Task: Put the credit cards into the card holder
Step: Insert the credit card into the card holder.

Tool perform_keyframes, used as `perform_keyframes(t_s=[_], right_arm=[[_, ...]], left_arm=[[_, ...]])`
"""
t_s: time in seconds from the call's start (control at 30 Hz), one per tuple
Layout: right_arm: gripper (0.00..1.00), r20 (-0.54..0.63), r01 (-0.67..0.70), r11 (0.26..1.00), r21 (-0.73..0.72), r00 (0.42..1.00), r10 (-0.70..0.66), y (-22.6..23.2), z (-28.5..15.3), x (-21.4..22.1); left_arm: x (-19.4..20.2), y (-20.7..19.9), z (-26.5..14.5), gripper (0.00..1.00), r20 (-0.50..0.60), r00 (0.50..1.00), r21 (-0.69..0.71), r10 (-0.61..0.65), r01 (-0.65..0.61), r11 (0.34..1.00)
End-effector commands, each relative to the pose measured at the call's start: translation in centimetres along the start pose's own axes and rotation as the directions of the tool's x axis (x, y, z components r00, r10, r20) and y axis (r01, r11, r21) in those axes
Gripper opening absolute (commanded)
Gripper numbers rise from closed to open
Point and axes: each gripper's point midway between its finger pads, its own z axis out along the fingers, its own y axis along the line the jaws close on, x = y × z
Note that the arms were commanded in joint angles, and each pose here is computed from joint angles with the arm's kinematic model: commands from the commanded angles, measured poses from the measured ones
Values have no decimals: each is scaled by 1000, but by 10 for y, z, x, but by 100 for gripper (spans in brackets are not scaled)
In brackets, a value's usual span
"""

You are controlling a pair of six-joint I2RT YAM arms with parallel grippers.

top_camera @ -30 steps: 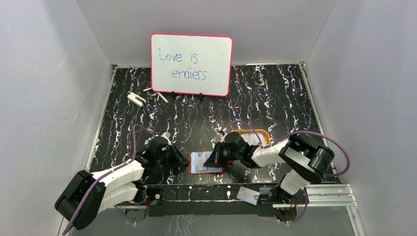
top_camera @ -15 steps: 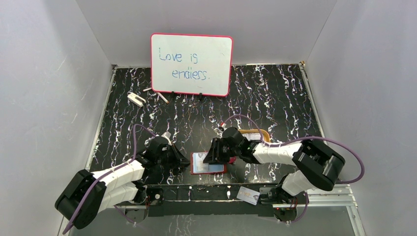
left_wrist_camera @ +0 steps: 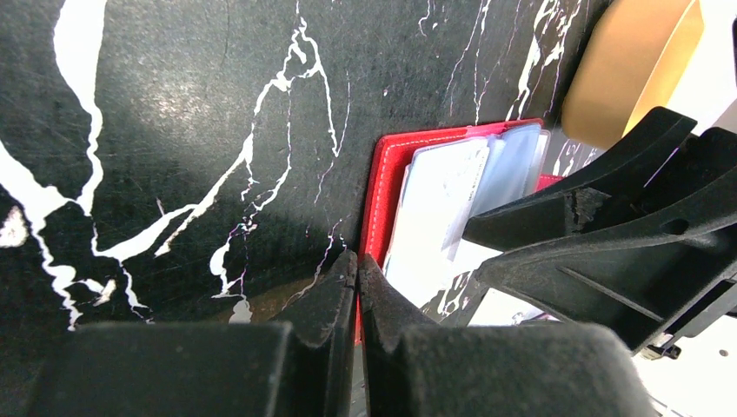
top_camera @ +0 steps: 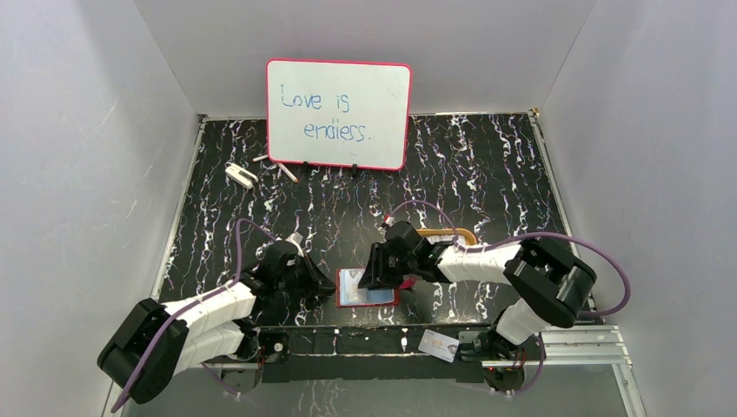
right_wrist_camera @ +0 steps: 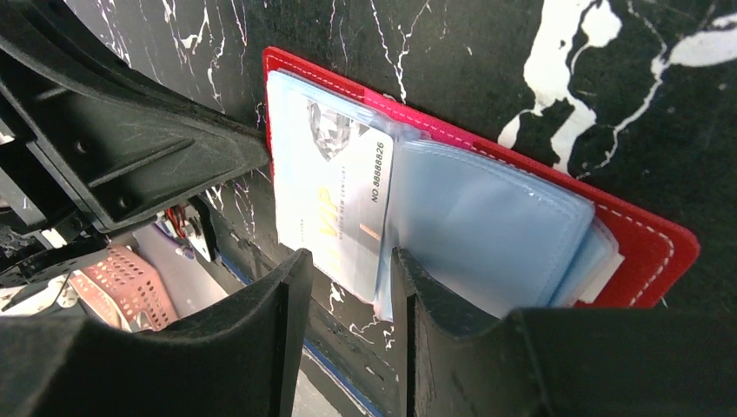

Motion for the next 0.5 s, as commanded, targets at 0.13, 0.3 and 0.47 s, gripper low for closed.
perform_keyframes(t_s=[0.13,0.3,0.47], right_arm=[[45,5,33,999,-11,999,-33,9,8,-6],[41,3,54,998,-23,999,-54,16,11,-7],[41,7,68,997,-24,998,-68,20,11,-9]], left_arm=[[3,2,2,2,-25,1000,-19,14,-14,1000],[4,1,3,2,-32,999,-15,14,-15,1000],[3,0,3,2,-31,999,-12,18,-18,1000]])
